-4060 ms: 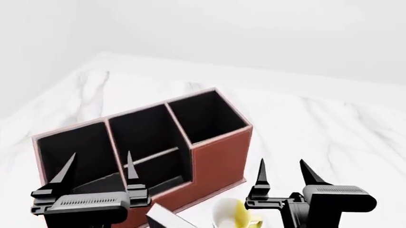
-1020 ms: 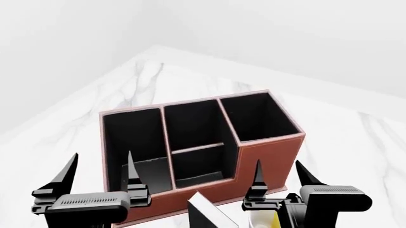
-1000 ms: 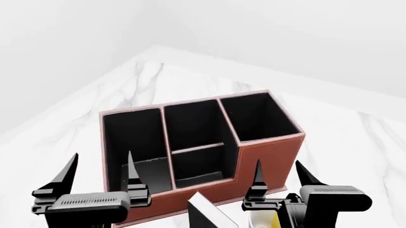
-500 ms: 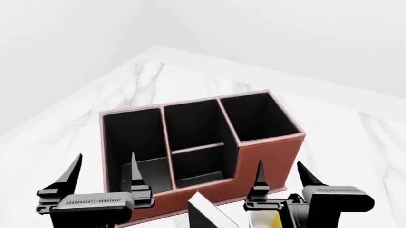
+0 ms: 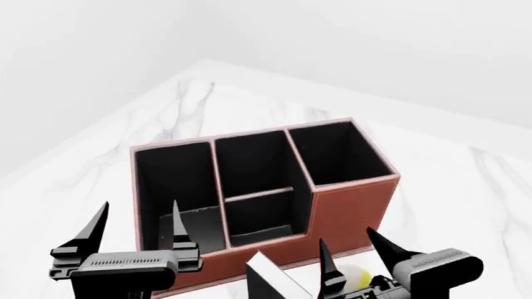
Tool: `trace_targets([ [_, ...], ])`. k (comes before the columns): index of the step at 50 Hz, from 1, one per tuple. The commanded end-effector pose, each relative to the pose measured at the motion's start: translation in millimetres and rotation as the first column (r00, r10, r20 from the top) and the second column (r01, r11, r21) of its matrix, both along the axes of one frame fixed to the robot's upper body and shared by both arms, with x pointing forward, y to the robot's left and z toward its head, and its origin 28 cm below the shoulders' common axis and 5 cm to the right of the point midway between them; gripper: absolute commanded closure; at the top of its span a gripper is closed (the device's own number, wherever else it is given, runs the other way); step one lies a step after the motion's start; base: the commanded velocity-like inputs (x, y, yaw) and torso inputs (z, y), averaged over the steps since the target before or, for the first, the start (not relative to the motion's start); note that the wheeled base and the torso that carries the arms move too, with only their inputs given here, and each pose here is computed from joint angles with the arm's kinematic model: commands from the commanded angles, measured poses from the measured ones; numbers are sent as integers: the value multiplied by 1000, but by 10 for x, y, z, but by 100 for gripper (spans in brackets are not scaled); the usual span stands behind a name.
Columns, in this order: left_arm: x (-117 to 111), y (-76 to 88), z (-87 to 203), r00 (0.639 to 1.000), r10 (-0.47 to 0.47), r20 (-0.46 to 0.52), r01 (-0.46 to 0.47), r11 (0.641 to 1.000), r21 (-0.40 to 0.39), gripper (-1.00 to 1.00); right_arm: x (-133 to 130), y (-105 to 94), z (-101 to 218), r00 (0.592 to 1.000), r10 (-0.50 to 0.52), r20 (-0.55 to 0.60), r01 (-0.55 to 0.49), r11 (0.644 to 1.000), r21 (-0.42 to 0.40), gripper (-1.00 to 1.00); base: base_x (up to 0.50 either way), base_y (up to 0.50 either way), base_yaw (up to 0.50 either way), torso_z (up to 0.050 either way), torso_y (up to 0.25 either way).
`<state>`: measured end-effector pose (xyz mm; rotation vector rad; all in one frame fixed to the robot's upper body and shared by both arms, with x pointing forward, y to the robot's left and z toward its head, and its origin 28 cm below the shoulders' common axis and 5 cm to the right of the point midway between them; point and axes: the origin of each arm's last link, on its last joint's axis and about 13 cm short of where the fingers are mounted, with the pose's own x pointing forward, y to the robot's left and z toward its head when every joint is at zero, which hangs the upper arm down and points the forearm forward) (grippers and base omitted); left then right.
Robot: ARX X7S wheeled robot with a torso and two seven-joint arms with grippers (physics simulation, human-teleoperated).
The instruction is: Pick up the book and place it in the right compartment of the caddy.
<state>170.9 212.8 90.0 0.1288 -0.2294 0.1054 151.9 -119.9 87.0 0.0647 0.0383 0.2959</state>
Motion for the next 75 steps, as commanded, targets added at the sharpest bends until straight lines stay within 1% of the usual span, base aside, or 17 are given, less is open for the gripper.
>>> trace_targets([
  [1, 13, 8, -8, 1000, 8, -4, -7, 1000, 1, -100, -160, -63, 96, 991, 115, -75, -115, 993, 9, -100, 0, 0, 0, 0, 0],
  [10, 9, 8, -5, 1000, 10, -4, -10, 1000, 1, -100, -217, -57, 136, 985, 143, -100, -141, 990, 20, -100, 0, 0, 0, 0, 0],
  [23, 2, 22, 9, 1000, 15, -4, -15, 1000, -5, -100, -199, 75, 153, 979, 172, -108, -167, 984, 53, -100, 0, 0, 0, 0, 0],
  [35, 1, 27, 11, 1000, 16, -6, -17, 1000, -8, -100, -174, 189, 125, 982, 167, -93, -163, 985, 47, -100, 0, 0, 0, 0, 0],
  [39, 0, 31, 9, 1000, 18, -6, -18, 1000, -8, -100, -166, 232, 112, 982, 168, -83, -166, 986, 33, -100, 0, 0, 0, 0, 0],
  [56, 6, 35, 6, 1000, 21, -7, -21, 1000, -12, -100, -178, 328, 62, 978, 193, -84, -191, 981, 31, -100, 0, 0, 0, 0, 0],
  [64, 10, 44, 11, 1000, 24, -7, -24, 1000, -16, -100, -153, 398, 9, 976, 205, -78, -204, 979, 14, -100, 0, 0, 0, 0, 0],
  [75, 17, 51, 14, 1000, 25, -8, -25, 1000, -18, -100, -105, 431, -69, 977, 197, -77, -198, 980, -8, -100, 0, 0, 0, 0, 0],
])
